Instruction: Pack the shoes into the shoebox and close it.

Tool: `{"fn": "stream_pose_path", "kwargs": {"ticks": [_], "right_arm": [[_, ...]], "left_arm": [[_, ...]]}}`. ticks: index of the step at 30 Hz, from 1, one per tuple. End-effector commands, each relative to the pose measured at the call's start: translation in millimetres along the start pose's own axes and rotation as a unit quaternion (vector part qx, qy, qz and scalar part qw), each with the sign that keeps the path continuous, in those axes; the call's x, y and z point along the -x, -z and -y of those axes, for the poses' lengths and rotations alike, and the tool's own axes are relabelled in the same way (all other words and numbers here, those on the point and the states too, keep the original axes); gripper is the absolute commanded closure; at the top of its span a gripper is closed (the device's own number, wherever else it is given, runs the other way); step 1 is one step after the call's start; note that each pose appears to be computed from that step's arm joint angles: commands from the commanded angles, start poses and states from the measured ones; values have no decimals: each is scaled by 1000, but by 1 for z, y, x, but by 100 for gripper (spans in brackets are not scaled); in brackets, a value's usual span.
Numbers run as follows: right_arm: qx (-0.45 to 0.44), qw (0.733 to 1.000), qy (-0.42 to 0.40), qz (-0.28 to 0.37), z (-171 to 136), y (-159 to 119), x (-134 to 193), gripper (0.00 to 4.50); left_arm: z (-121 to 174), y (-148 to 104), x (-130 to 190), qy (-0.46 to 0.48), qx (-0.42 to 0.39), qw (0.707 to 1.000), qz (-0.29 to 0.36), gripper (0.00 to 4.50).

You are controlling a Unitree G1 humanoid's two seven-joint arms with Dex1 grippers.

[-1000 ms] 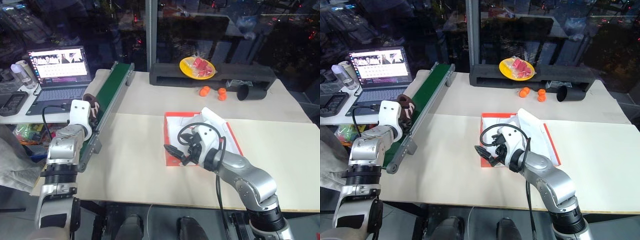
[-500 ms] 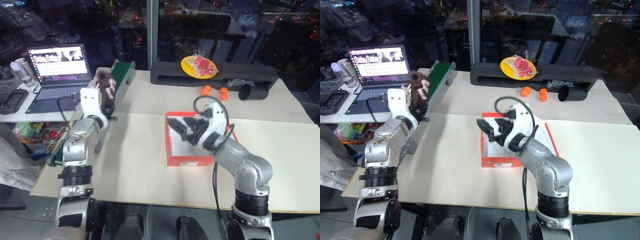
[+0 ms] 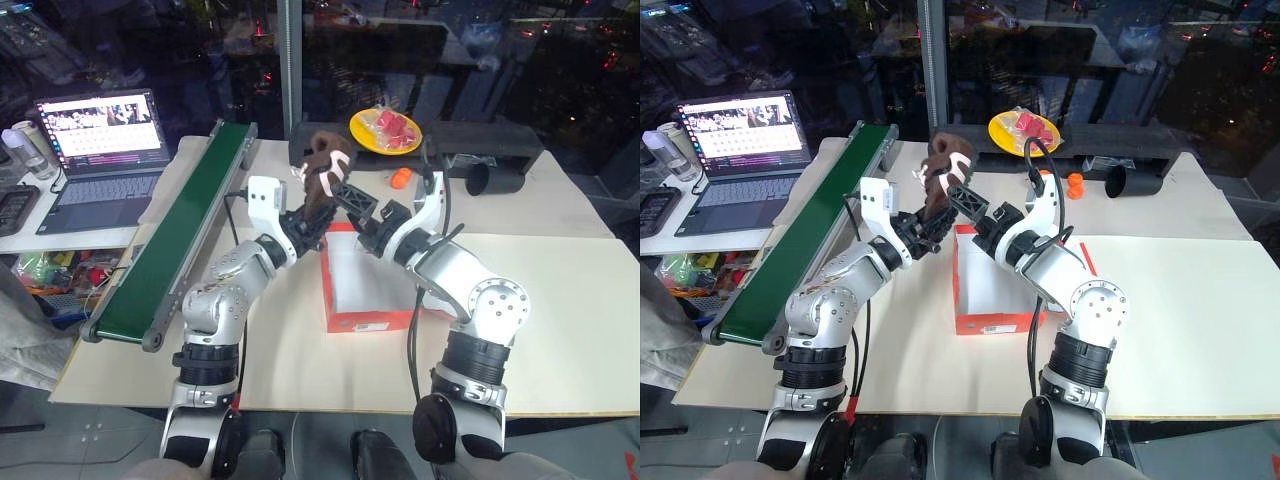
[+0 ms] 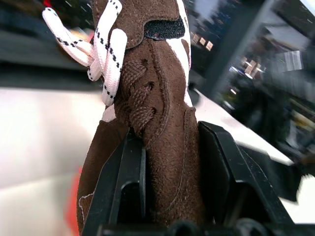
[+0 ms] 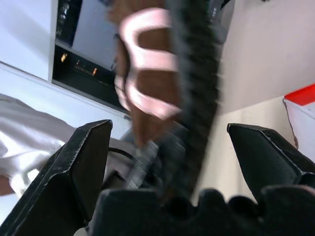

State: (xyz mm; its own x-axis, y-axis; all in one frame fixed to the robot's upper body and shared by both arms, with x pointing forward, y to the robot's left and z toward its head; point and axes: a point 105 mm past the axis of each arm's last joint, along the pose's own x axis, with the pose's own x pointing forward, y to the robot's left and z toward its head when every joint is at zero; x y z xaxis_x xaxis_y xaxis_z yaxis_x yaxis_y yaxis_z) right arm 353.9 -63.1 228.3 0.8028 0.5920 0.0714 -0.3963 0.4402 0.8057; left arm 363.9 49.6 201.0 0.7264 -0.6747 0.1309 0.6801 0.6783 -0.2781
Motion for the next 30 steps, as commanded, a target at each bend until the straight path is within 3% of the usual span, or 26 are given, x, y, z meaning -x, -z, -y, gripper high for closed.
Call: {"fn": "stream_pose_path", "kwargs": {"ticks": [1, 16, 26, 28, 30], "right_arm": [[24, 999, -30, 29, -22, -18, 3, 0], [48, 998, 20, 36, 0, -23, 5, 0], [50, 998, 25, 35, 0, -20, 4, 296], [52, 998, 26, 35, -1, -19, 4, 328], [52, 998, 27, 34, -2, -18, 3, 328]], "left_arm": [[19, -10, 0, 43, -11, 999, 15, 329], [48, -3, -1, 124, -35, 992, 2, 329], [36, 4, -3, 97, -62, 993, -15, 329], [35, 5, -3, 94, -68, 993, -19, 329], [35, 9, -3, 93, -76, 992, -27, 329]]}}
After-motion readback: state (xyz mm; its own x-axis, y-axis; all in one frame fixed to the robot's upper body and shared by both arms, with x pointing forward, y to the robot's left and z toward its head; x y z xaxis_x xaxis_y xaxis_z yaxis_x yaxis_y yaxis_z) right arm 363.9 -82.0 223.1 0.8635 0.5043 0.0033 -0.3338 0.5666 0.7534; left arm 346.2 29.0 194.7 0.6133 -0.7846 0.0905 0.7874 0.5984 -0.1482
